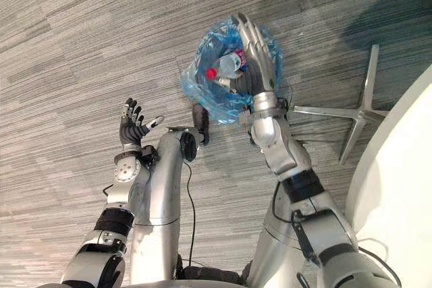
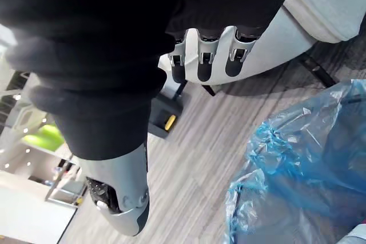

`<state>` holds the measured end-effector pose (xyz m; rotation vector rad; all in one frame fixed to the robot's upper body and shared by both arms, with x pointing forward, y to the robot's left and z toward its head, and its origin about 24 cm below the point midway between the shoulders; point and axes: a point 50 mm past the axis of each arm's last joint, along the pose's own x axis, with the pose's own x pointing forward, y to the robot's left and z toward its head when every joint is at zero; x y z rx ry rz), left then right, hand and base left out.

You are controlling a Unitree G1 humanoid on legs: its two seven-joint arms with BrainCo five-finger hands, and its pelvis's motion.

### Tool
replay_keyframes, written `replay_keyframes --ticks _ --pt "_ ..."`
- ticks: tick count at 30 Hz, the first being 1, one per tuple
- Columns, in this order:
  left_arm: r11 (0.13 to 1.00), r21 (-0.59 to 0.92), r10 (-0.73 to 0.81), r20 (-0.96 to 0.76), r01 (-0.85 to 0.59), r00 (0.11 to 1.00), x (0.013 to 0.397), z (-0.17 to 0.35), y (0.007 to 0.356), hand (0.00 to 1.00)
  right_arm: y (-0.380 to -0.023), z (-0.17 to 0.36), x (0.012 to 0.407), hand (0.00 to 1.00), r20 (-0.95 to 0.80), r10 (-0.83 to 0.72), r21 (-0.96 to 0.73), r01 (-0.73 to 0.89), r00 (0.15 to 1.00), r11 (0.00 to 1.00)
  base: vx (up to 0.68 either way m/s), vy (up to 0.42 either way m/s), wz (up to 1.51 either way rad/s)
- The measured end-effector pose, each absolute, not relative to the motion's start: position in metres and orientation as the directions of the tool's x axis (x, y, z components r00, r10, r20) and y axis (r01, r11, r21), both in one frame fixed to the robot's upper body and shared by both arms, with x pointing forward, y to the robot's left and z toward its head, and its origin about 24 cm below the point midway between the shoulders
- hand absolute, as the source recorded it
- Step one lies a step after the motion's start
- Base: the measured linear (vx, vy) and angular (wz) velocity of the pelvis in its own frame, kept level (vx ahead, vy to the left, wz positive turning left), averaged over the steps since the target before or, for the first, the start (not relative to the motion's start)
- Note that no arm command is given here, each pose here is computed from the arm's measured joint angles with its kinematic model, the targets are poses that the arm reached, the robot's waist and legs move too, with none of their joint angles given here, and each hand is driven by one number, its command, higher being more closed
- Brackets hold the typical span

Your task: Gather rubbish on tea table into small bin, then transfer packed bag to large trash can.

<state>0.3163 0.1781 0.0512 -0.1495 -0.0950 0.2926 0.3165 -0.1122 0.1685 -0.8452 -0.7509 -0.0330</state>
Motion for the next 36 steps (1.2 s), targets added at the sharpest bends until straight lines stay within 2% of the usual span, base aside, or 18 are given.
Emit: replay_keyframes --ticks 3,7,13,14,20,26,36 --pt "0.946 -0.151 0.299 0.068 -0.286 0.952 0.315 0.05 0.181 0.0 -0.105 0.154 0.313 0.0 0.567 0.316 -0.721 0.273 0.761 0.638 -0.01 0.004 0.02" --pt "0.949 -0.136 0.296 0.074 -0.284 0.952 0.315 0.05 0.181 0.0 -0.094 0.119 0.323 0.0 0.414 0.385 -0.831 0.17 0.825 0.53 -0.01 0.008 0.02" --pt "0.951 -0.138 0.292 0.101 -0.278 0.951 0.316 0.057 0.182 0.0 -0.089 0.109 0.345 0.0 0.327 0.356 -0.881 0.146 0.875 0.449 -0.02 0.016 0.01" --pt "0.951 -0.14 0.292 0.124 -0.274 0.948 0.319 0.064 0.184 0.0 -0.088 0.111 0.353 1.0 0.314 0.336 -0.887 0.148 0.888 0.438 -0.04 0.024 0.02" --pt "0.948 -0.162 0.301 0.174 -0.274 0.938 0.324 0.075 0.189 0.0 -0.092 0.108 0.371 1.0 0.219 0.296 -0.926 0.103 0.93 0.362 -0.03 0.025 0.11" --pt "0.948 -0.173 0.297 0.173 -0.268 0.939 0.326 0.076 0.186 0.0 -0.097 0.129 0.377 1.0 0.275 0.233 -0.841 0.116 0.933 0.529 -0.02 0.014 0.04" --pt "0.954 -0.164 0.27 0.118 -0.25 0.956 0.326 0.067 0.18 0.0 -0.099 0.165 0.358 1.0 0.469 0.186 -0.689 0.226 0.863 0.689 -0.01 0.021 -0.03"
